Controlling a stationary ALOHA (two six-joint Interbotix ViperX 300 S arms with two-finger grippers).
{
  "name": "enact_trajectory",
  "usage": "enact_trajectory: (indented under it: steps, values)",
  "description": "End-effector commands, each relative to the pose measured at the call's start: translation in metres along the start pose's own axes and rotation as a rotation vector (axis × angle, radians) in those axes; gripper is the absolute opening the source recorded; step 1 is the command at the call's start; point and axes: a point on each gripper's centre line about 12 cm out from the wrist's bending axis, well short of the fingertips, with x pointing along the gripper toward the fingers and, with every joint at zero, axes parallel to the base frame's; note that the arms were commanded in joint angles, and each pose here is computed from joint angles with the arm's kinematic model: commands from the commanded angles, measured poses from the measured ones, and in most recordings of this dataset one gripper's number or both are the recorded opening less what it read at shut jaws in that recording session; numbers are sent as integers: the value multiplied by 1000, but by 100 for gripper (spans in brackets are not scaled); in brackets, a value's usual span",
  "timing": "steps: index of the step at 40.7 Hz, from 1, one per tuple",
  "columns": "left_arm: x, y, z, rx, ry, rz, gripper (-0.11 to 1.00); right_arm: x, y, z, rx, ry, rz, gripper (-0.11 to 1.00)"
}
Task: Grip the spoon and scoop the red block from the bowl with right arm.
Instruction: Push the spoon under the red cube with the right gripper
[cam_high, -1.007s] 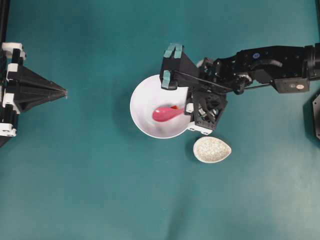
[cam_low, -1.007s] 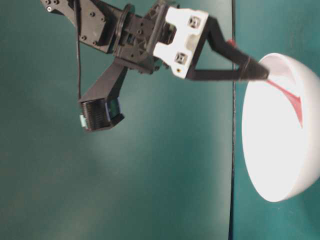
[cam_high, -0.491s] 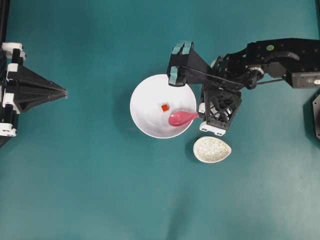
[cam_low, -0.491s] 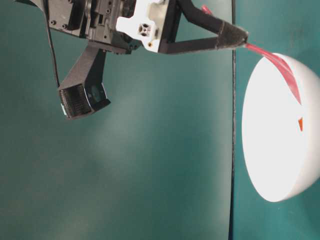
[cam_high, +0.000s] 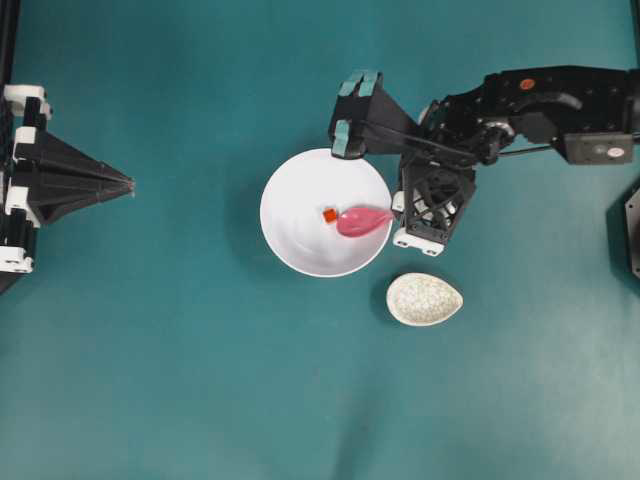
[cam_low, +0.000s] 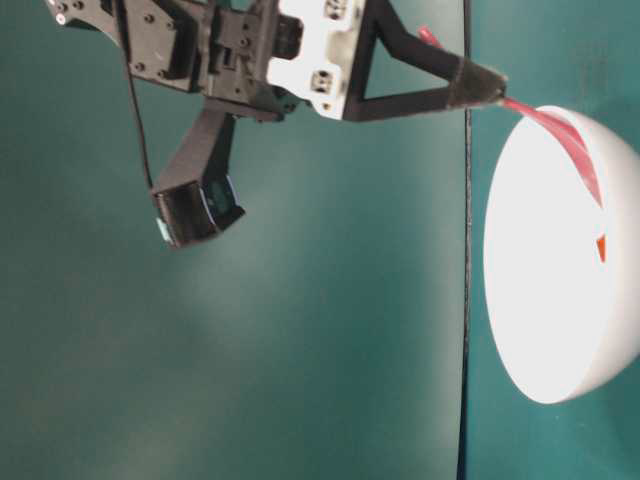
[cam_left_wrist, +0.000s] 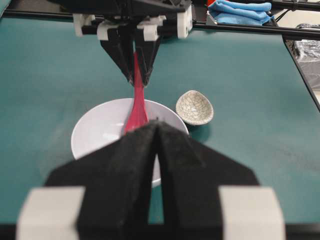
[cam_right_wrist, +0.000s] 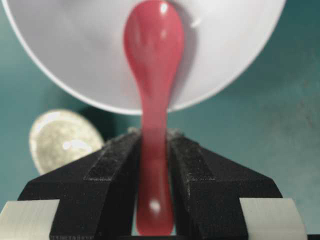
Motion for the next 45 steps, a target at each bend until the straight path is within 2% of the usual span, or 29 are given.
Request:
enact_trajectory:
  steps: [1, 6, 13, 30, 36, 45]
  values:
    - [2, 0, 11, 6, -32, -1, 0, -8, 3, 12, -7, -41, 3, 24]
    - [2, -1, 11, 6, -32, -2, 0, -2, 1, 18, -25, -41, -8, 24]
    - [2, -1, 11, 6, -31, -2, 0, 1, 1, 34, -39, -92, -17, 24]
    - [2, -1, 11, 8, -32, -2, 0, 1, 2, 56, -30, -223, -16, 24]
    - [2, -1, 11, 6, -32, -2, 0, 0, 3, 55, -27, -241, -15, 24]
    - [2, -1, 12, 6, -34, -2, 0, 0, 8, 42, -39, -271, -10, 24]
